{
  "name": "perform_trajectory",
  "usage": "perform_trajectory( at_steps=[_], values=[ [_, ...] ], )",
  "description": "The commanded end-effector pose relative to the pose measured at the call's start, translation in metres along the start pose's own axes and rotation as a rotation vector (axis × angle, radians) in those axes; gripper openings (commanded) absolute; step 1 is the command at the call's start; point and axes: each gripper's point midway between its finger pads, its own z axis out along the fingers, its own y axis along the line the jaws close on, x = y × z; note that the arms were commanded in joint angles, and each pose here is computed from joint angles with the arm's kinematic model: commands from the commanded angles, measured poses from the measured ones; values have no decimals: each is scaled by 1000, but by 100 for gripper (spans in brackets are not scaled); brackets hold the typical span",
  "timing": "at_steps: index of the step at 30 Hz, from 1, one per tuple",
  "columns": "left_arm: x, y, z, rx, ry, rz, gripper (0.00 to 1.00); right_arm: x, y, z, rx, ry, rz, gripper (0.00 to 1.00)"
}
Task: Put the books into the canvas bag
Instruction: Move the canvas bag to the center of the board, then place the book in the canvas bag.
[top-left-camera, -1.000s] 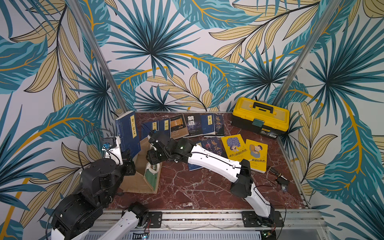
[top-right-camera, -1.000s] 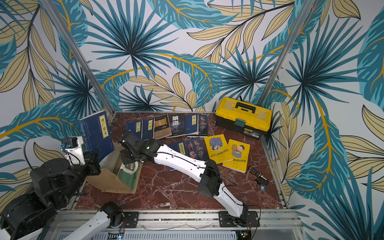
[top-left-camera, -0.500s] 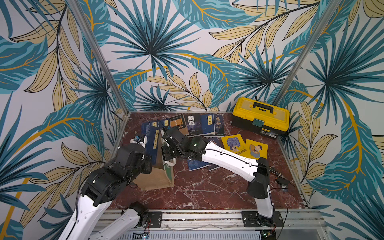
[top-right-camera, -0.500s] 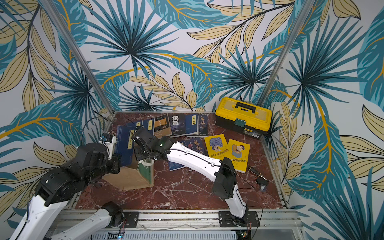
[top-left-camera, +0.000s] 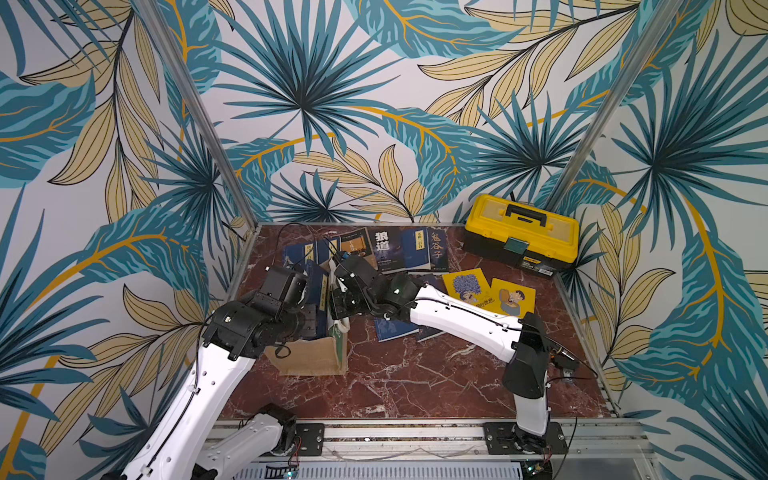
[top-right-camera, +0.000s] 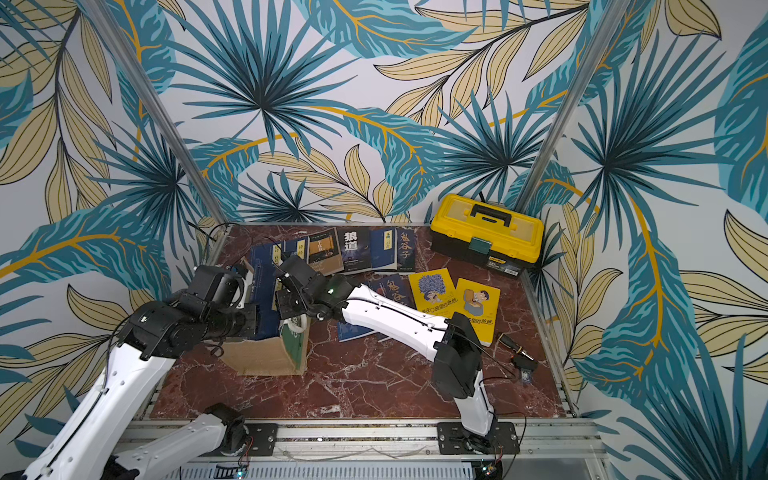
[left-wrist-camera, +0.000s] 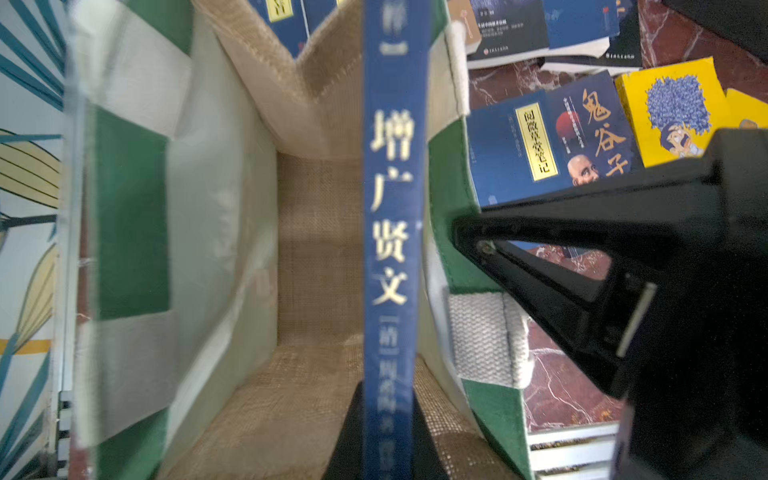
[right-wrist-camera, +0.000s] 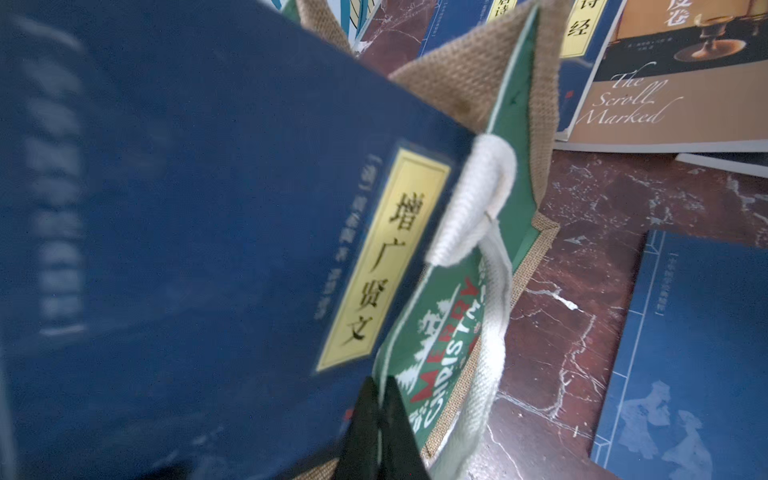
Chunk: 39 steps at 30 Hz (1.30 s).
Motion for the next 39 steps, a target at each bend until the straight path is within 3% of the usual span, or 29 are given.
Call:
perform_trajectory(
  at_steps=[1, 5, 10, 25, 37, 39],
  values=[
    [3, -9, -3, 56, 30, -22, 0, -8, 9, -12, -63, -22, 33, 0],
    [2, -5, 0, 39, 35, -65, 0, -8, 6, -14, -64, -28, 44, 0],
    [7, -5, 23, 17, 122, -94, 0, -3, 4, -11, -72, -15, 54, 0],
    [-4, -18, 93, 293, 195, -225, 0, 4, -6, -12, -68, -2, 73, 0],
    [27, 18, 152, 270, 329, -290, 0, 9, -16, -8, -61, 19, 79, 0],
    [30, 21, 156, 257, 343, -304, 4, 10, -17, -8, -60, 23, 78, 0]
  ],
)
